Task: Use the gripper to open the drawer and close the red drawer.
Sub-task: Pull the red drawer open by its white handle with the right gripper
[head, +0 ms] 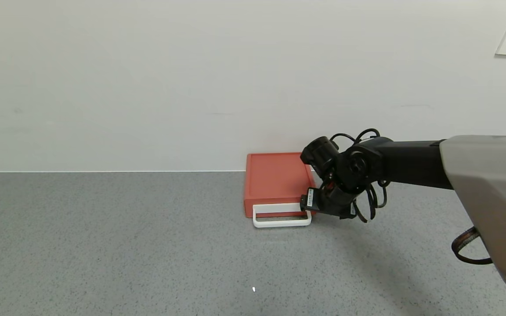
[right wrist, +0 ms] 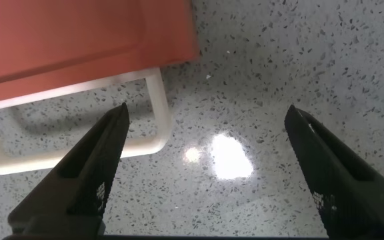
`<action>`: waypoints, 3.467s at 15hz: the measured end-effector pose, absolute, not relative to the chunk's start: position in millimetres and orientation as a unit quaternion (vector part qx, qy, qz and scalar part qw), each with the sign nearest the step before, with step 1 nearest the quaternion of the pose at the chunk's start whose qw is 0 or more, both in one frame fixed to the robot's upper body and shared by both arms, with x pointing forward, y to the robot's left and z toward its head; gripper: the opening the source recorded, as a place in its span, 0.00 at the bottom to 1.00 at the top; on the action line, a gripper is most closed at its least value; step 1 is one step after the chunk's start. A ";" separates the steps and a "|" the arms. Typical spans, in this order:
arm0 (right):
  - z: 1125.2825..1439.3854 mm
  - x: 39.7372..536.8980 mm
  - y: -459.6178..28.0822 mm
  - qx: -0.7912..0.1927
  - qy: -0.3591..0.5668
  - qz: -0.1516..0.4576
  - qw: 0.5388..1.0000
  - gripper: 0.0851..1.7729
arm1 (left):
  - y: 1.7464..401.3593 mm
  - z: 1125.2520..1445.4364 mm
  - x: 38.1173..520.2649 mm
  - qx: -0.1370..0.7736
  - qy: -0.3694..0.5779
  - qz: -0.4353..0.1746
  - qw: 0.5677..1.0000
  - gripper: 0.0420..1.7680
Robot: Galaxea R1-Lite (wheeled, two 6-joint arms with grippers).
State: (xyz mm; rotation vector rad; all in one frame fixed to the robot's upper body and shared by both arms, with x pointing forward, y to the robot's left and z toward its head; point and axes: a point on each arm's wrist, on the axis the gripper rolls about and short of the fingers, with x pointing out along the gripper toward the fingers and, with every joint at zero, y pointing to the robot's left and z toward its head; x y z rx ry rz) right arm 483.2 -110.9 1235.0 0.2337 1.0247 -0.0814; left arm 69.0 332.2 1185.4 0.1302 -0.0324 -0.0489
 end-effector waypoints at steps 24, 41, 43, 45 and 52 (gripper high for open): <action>1216.6 493.9 -117.6 0.077 0.501 -0.033 0.861 0.96 | 332.2 1185.4 69.0 0.065 -0.016 -0.024 0.997 0.99; 1214.3 488.5 -118.6 0.047 0.532 -0.007 0.846 0.96 | 332.2 1185.4 69.0 0.065 -0.016 -0.024 0.997 0.99; 1213.9 487.0 -119.2 0.043 0.538 -0.008 0.842 0.96 | 332.2 1185.4 69.0 0.065 -0.016 -0.024 0.997 0.99; 1213.3 485.9 -119.7 0.037 0.544 -0.005 0.838 0.96 | 332.2 1185.4 69.0 0.065 -0.016 -0.024 0.997 0.99; 1213.9 475.7 -120.5 0.018 0.577 0.003 0.816 0.96 | 332.2 1185.4 69.0 0.065 -0.016 -0.024 0.997 0.99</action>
